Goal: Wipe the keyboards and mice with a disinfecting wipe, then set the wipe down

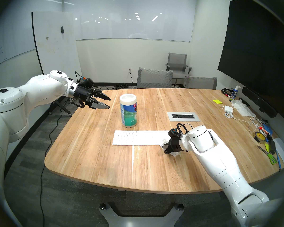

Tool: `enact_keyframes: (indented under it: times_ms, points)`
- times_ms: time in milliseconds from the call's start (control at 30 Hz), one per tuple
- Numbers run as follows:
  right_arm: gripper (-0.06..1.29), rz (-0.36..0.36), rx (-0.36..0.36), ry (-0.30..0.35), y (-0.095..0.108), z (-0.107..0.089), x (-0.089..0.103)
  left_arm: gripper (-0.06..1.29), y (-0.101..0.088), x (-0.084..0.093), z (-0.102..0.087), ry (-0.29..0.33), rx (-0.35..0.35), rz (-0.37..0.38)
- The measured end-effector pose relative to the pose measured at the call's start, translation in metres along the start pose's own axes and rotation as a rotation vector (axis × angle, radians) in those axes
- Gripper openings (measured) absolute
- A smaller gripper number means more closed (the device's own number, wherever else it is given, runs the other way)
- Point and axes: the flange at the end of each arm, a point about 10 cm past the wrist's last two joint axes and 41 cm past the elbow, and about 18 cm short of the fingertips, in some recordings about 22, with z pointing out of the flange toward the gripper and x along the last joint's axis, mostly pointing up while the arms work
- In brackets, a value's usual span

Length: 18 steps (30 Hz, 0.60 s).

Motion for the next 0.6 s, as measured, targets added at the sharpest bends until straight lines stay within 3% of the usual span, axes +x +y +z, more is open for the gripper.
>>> enact_keyframes:
  times_ms: [600]
  points:
    - [-0.03,0.012,0.0,0.025,-0.009,0.004,0.017,1.27,0.0,0.0,0.0,0.0,0.0,0.0]
